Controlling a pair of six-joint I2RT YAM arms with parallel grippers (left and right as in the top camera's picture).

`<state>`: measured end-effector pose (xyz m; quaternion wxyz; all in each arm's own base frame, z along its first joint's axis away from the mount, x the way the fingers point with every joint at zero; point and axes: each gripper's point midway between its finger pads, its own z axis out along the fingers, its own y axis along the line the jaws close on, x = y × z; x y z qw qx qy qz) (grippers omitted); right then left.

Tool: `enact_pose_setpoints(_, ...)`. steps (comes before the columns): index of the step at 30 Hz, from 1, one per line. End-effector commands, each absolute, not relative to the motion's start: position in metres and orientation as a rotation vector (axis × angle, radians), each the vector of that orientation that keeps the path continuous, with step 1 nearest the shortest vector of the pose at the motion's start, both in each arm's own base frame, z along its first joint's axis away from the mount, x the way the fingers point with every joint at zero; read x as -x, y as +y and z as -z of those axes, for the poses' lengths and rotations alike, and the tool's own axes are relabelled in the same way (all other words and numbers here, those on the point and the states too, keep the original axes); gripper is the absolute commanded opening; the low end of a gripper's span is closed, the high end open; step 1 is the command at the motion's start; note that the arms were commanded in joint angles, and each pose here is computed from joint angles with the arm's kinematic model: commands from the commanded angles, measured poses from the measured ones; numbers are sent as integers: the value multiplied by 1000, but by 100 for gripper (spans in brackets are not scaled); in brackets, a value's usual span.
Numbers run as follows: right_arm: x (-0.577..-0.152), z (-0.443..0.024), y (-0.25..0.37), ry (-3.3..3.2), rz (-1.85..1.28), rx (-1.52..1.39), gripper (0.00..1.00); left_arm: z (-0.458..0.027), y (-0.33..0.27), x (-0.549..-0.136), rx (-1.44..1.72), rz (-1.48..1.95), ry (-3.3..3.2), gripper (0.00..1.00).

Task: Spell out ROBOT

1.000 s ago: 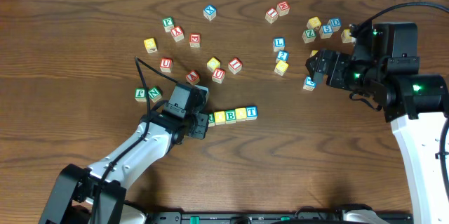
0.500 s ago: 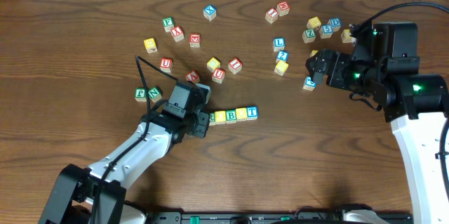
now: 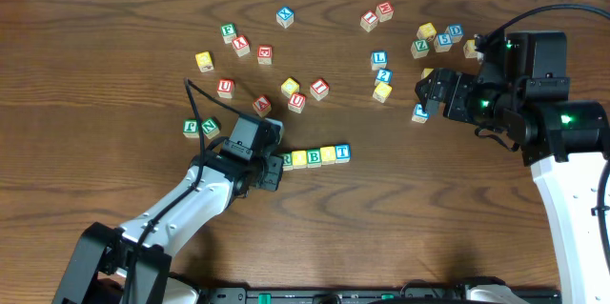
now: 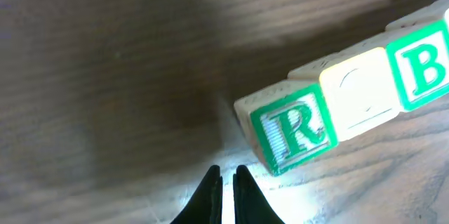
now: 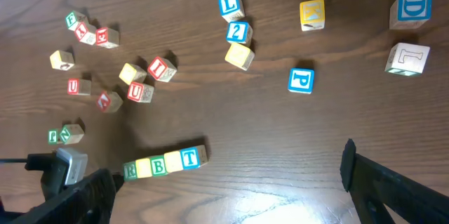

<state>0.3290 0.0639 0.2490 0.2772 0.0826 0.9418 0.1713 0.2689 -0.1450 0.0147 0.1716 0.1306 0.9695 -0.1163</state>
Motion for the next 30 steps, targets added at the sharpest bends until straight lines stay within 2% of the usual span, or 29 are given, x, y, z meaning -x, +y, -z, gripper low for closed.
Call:
enact_pose_setpoints(1, -328, -250, 65, 2528, -474, -212, 99, -10, -139, -260, -241, 321, 2813, 7)
enact_pose_setpoints(7, -328, -250, 65, 2525, -474, -211, 99, -6, -146, -234, -205, 431, 2924, 7)
enact_pose_setpoints(12, -329, -251, 65, 2521, -474, -210, 99, -11, -162, -230, -353, 555, 2892, 7)
enact_pose_setpoints(30, -329, -250, 65, 2522, -475, -211, 99, -17, -164, -255, -401, 504, 2769, 8)
